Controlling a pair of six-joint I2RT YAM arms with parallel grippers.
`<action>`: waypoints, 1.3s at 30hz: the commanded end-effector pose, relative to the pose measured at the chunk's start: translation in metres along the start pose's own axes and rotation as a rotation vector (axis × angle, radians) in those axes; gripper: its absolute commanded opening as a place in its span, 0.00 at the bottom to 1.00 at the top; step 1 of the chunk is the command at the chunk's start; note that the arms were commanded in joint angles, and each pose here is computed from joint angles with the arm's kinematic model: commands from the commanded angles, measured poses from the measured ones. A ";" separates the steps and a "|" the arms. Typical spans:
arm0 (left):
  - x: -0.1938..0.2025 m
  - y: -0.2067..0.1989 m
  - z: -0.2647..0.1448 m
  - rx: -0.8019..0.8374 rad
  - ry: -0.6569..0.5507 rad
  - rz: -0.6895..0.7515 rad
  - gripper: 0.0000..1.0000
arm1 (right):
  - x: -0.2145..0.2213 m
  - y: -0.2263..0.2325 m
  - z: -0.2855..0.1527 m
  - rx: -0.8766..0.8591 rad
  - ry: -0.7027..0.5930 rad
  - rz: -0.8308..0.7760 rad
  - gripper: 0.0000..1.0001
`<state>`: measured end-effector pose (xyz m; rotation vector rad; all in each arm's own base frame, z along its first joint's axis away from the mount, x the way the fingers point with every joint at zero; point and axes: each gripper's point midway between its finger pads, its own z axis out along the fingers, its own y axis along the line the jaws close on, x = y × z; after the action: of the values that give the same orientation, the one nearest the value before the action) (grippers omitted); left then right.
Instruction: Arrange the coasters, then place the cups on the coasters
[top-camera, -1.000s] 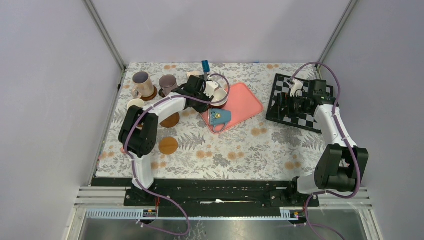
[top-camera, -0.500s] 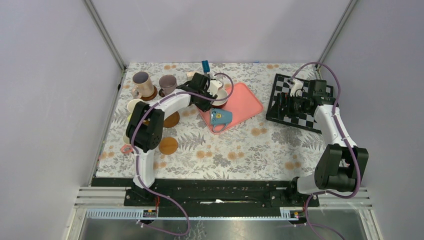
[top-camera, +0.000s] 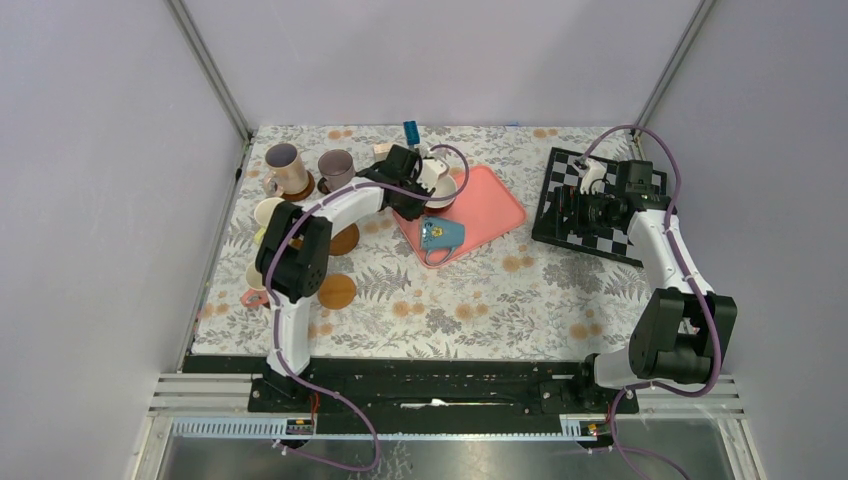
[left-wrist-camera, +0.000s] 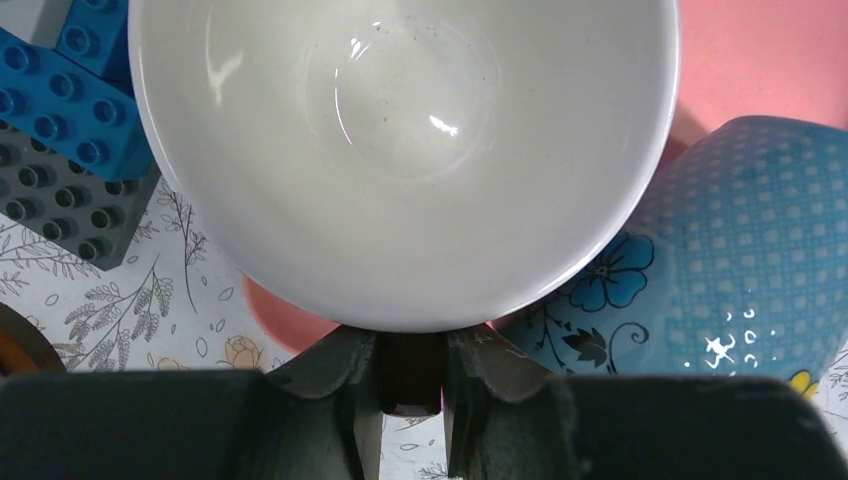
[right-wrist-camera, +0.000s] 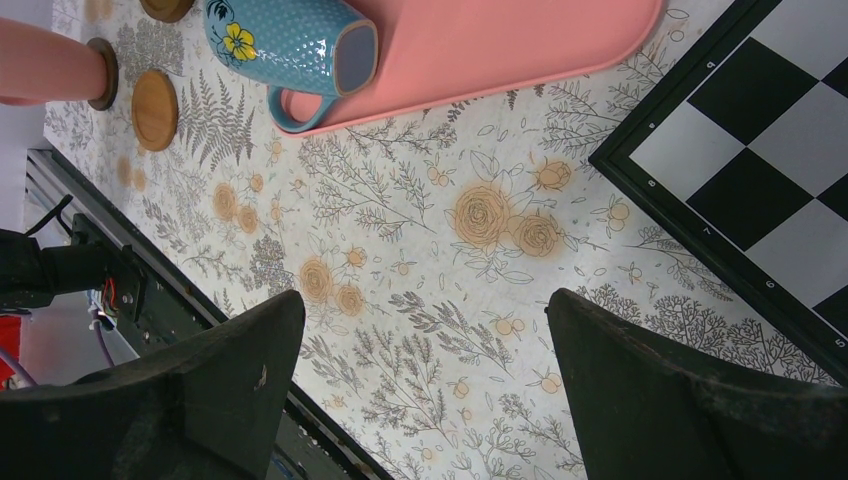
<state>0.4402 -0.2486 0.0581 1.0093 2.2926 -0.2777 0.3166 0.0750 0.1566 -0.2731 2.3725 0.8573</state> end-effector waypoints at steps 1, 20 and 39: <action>-0.039 0.008 -0.038 -0.057 -0.156 -0.032 0.00 | -0.004 0.005 -0.004 0.006 -0.023 -0.032 0.98; -0.036 0.046 -0.146 -0.152 -0.443 -0.243 0.00 | -0.005 0.004 -0.003 0.000 -0.022 -0.026 0.98; 0.068 0.065 -0.195 -0.360 -0.396 -0.372 0.00 | -0.004 0.008 -0.002 -0.018 -0.020 -0.017 0.98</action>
<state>0.3424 -0.0900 0.1279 0.3459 2.2376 -0.2270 0.3162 0.0755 0.1563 -0.2720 2.3729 0.8618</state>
